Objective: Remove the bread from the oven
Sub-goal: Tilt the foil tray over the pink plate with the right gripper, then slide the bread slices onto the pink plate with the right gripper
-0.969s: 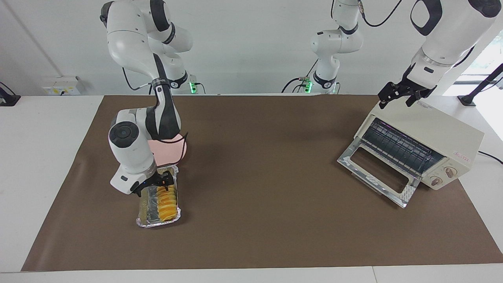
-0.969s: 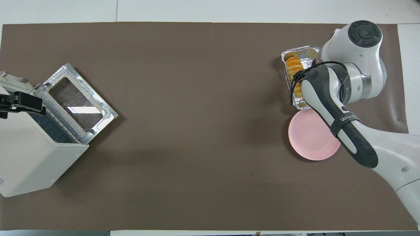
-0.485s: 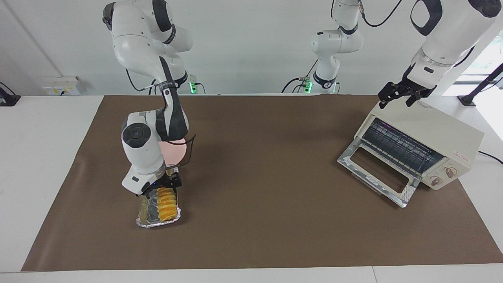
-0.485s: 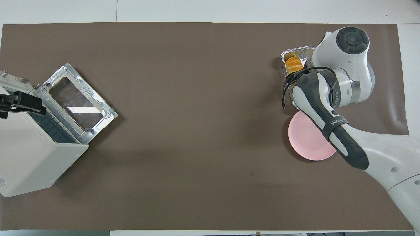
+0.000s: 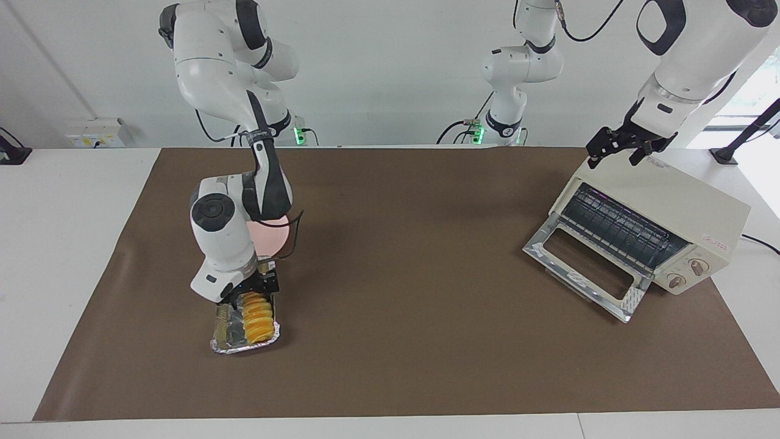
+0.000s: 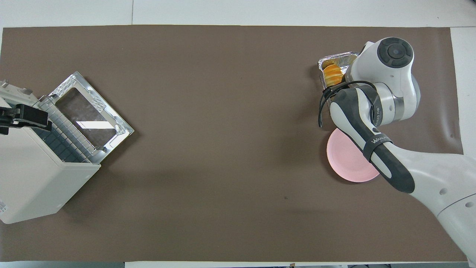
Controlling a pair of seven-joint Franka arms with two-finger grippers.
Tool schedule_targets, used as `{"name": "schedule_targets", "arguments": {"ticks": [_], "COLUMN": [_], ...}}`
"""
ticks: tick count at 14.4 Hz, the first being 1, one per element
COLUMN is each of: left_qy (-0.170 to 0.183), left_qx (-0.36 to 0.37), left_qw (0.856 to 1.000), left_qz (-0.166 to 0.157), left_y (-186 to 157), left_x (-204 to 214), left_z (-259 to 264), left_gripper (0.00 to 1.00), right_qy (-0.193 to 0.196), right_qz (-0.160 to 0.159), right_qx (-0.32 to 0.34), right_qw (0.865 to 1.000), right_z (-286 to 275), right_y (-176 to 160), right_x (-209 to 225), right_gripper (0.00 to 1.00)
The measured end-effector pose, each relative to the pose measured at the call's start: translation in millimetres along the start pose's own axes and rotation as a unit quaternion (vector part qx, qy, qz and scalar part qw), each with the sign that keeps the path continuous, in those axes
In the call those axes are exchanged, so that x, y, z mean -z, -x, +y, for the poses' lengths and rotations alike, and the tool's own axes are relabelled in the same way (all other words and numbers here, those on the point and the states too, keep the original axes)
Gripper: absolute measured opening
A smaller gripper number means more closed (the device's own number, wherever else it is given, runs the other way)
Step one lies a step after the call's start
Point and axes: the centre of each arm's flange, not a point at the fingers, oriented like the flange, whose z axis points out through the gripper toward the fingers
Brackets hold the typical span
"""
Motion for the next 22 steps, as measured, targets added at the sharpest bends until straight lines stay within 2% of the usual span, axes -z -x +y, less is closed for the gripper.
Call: {"name": "schedule_targets", "arguments": {"ticks": [1,4,7,10,14,16,19,22], "left_qy": [0.0,0.0,0.0,0.0,0.0,0.0,0.0,0.0], "left_qx": [0.0,0.0,0.0,0.0,0.0,0.0,0.0,0.0], "left_qw": [1.0,1.0,1.0,1.0,1.0,1.0,1.0,1.0], "left_qz": [0.0,0.0,0.0,0.0,0.0,0.0,0.0,0.0], "left_y": [0.0,0.0,0.0,0.0,0.0,0.0,0.0,0.0], "left_x": [0.0,0.0,0.1,0.1,0.3,0.3,0.3,0.3], "left_z": [0.0,0.0,-0.1,-0.1,-0.6,-0.8,-0.8,-0.8], "left_gripper": [1.0,1.0,1.0,1.0,1.0,1.0,1.0,1.0], "right_qy": [0.0,0.0,0.001,0.003,0.011,0.01,-0.019,-0.033], "right_qz": [0.0,0.001,-0.006,-0.026,-0.047,-0.063,-0.077,-0.063], "right_qx": [0.0,0.0,-0.001,-0.003,-0.008,-0.019,-0.038,-0.053], "right_qw": [1.0,1.0,1.0,1.0,0.999,0.998,0.996,0.996], "right_z": [0.5,0.5,1.2,3.5,4.4,-0.8,-15.2,-23.1], "right_y": [0.0,-0.2,1.4,4.9,20.8,40.8,83.1,127.7], "right_x": [0.2,2.2,6.6,31.1,95.2,120.5,131.9,115.4], "right_gripper": [0.53,0.26,0.11,0.1,0.1,0.1,0.1,0.1]}}
